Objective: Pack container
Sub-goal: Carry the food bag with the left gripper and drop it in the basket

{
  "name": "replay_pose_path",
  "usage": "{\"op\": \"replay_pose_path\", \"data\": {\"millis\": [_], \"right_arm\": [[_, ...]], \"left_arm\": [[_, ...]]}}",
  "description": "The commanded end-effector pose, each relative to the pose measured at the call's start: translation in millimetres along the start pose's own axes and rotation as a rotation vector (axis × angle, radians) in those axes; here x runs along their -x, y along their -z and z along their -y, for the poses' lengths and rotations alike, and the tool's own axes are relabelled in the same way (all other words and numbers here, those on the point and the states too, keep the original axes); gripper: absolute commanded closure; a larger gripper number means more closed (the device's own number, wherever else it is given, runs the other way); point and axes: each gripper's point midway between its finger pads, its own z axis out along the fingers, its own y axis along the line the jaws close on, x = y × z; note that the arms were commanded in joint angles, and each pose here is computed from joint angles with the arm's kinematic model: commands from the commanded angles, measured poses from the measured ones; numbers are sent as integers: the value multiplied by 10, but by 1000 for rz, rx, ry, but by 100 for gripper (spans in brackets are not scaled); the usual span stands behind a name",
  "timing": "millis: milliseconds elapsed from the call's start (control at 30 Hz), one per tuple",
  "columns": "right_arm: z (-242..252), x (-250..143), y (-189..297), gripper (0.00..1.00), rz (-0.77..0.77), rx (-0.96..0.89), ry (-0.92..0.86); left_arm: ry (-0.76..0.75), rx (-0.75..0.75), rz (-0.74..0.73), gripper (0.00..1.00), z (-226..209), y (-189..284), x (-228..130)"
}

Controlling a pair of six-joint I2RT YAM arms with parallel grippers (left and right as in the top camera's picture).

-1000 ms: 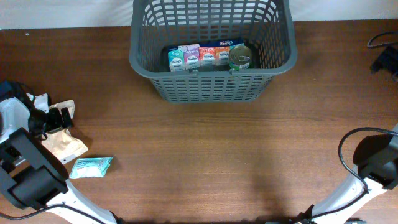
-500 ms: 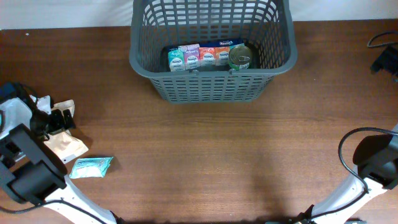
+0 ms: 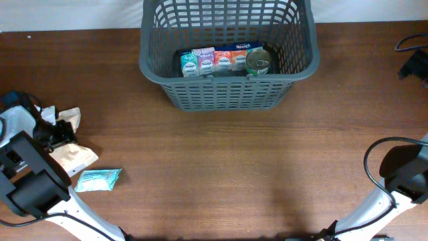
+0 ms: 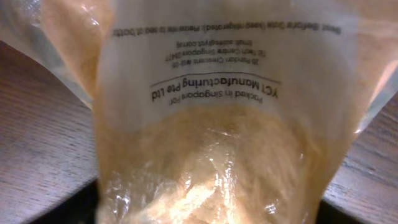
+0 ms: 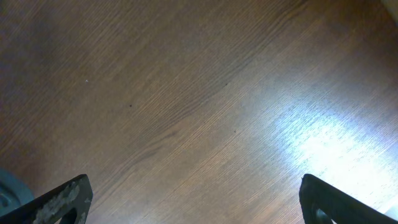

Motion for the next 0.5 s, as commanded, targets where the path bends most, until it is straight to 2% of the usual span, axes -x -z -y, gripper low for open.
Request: {"op": "replay_pose_path", "data": {"millis": [0, 100, 167, 300, 400, 467], "right_arm": [[13, -1, 31, 1, 7, 3, -16], [12, -2, 31, 1, 7, 4, -16], [12, -2, 31, 1, 7, 4, -16], [13, -1, 31, 1, 7, 3, -16], [11, -2, 31, 1, 7, 4, -16], [13, -1, 31, 1, 7, 3, -16]], "left_arm": [[49, -37, -37, 80, 64, -214, -53], [159, -38, -30, 98, 70, -211, -27], [218, -67, -26, 98, 130, -196, -8], [225, -236, 38, 98, 384, 33, 196], [207, -332, 154, 98, 485, 534, 509], [169, -400, 318, 98, 545, 1295, 835]]}}
